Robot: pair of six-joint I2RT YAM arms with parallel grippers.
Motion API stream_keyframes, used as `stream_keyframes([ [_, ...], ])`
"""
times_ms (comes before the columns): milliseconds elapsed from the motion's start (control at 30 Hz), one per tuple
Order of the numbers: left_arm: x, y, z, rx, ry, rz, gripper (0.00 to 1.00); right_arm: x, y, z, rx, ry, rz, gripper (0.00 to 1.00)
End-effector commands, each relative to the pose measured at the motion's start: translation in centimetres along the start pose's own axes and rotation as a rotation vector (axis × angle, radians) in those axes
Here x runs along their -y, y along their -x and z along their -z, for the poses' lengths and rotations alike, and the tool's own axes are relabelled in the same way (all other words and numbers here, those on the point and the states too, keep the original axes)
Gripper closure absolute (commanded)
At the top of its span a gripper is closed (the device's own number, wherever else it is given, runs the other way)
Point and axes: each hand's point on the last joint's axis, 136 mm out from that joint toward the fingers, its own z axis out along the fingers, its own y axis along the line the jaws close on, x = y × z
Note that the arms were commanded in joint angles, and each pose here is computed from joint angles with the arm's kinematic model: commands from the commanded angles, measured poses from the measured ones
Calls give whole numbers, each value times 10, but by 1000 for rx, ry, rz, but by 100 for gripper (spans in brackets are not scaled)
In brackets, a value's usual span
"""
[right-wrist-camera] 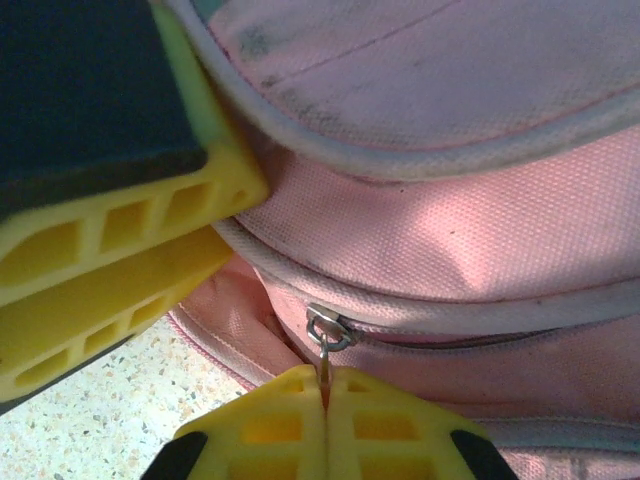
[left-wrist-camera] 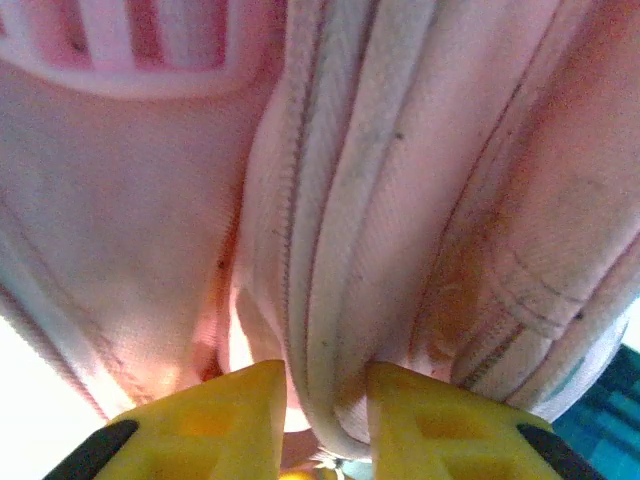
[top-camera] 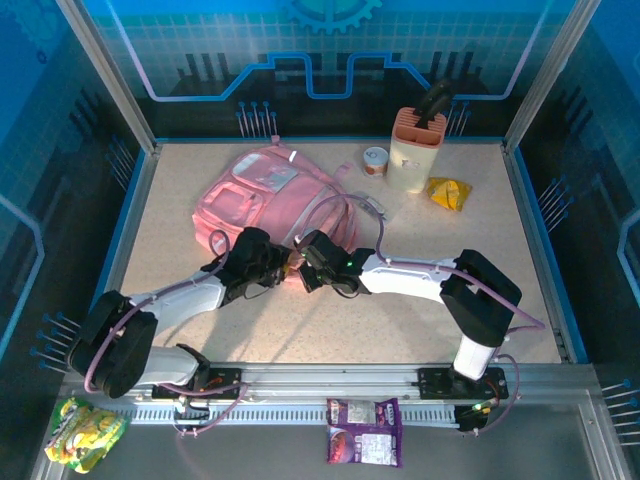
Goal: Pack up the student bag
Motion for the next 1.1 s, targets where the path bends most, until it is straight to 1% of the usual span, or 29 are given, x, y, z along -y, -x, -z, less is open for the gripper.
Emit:
stream_keyframes([
  [0, 22, -3, 1, 5, -66, -4, 87, 4, -12, -8, -38, -13, -12, 94],
  [67, 25, -3, 4, 9, -73, -9, 93, 5, -12, -9, -43, -20, -13, 88],
  [167, 28, -4, 7, 9, -76, -22, 100, 6, -10, -12, -41, -27, -22, 84],
  [267, 32, -6, 10, 3, -84, -33, 100, 4, -5, -14, -32, -29, -23, 78],
  [367, 32, -7, 12, 3, -86, -36, 100, 5, -3, -18, -30, -40, -24, 77],
  [467, 32, -8, 13, -2, -89, -36, 100, 7, 0, -22, -26, -59, -22, 83],
  [567, 34, -8, 16, 3, -96, -49, 100, 12, 2, -18, -25, -92, -15, 95],
  [633, 32, -4, 21, 26, -80, -74, 100, 16, 3, -10, -16, -106, -9, 100],
  [833, 24, 15, 40, 74, -41, -139, 100, 40, -9, 18, -25, -151, -18, 100],
  [900, 21, 24, 49, 82, -34, -149, 100, 55, -17, 24, -42, -170, -35, 100],
  [967, 25, 30, 56, 74, -58, -176, 100, 72, -22, 30, -51, -193, -52, 100],
  [1067, 22, 41, 68, 79, -29, -227, 100, 98, -26, 35, -64, -213, -94, 100],
])
